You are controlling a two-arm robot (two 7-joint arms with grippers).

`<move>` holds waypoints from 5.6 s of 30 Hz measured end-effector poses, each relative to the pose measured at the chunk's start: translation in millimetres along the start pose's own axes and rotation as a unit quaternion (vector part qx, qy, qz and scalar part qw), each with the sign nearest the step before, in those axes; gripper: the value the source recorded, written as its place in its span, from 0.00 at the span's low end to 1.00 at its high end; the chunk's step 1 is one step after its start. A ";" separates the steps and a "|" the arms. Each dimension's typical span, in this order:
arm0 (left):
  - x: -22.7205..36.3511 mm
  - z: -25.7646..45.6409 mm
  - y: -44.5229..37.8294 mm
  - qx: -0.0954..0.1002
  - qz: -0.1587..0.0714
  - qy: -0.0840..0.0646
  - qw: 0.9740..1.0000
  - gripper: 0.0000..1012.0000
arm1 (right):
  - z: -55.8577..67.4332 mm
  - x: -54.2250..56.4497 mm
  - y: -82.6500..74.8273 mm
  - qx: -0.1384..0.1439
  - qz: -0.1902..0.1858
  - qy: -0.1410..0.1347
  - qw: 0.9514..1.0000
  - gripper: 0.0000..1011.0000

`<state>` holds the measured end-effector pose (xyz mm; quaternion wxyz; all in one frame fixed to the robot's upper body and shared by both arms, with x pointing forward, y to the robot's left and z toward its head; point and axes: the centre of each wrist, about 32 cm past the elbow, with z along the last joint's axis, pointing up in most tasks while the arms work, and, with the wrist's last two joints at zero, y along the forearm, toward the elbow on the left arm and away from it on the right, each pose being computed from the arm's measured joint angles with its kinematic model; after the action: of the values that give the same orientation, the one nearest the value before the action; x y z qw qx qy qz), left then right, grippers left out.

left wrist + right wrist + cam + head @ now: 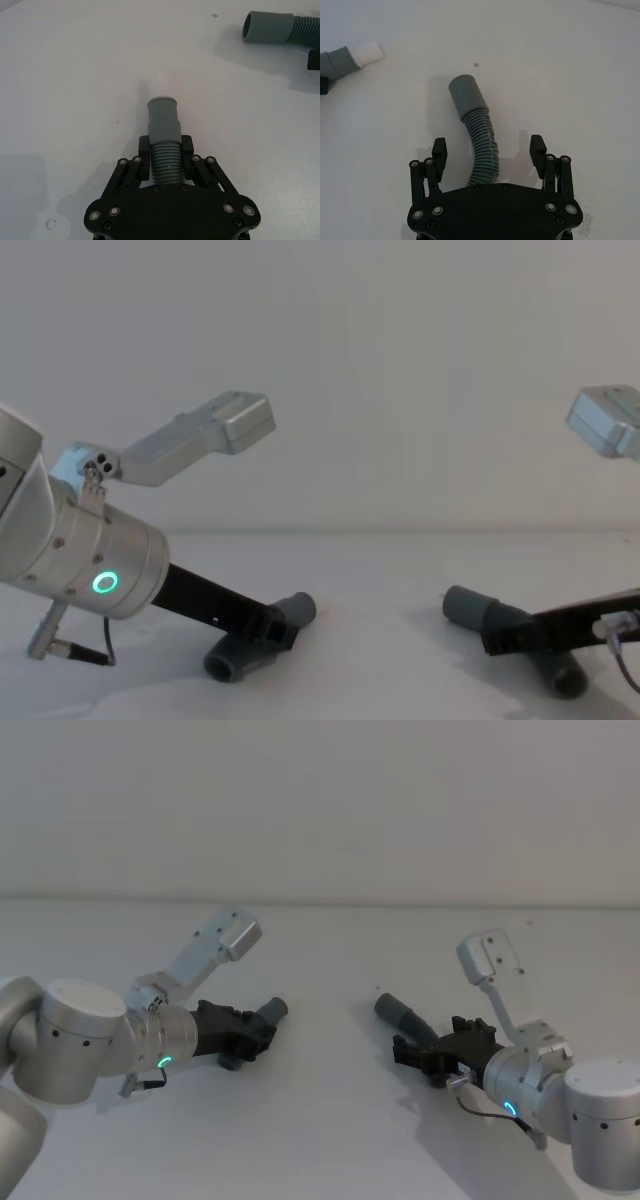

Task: Use both hands to pick up one end of the pipe from the table, align the ends, and insert them.

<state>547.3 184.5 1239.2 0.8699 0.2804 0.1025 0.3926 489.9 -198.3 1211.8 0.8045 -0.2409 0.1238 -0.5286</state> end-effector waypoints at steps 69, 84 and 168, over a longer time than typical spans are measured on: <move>0.0 0.0 0.0 0.000 0.000 0.000 1.000 0.34 | 4.4 -4.9 4.1 -0.019 -0.004 0.015 1.000 0.15; -0.9 2.8 0.8 0.003 0.005 -0.014 1.000 0.34 | 3.5 -2.6 3.5 -0.017 0.002 0.012 1.000 0.15; 72.8 43.9 50.3 -0.017 -0.325 -0.266 0.907 0.34 | -0.8 136.0 -37.7 0.131 0.326 -0.334 0.875 0.14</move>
<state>582.2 247.4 1306.9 0.9489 0.3108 -0.0538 0.0001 515.6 -334.5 1238.2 0.9489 -0.2414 -0.1510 -0.1359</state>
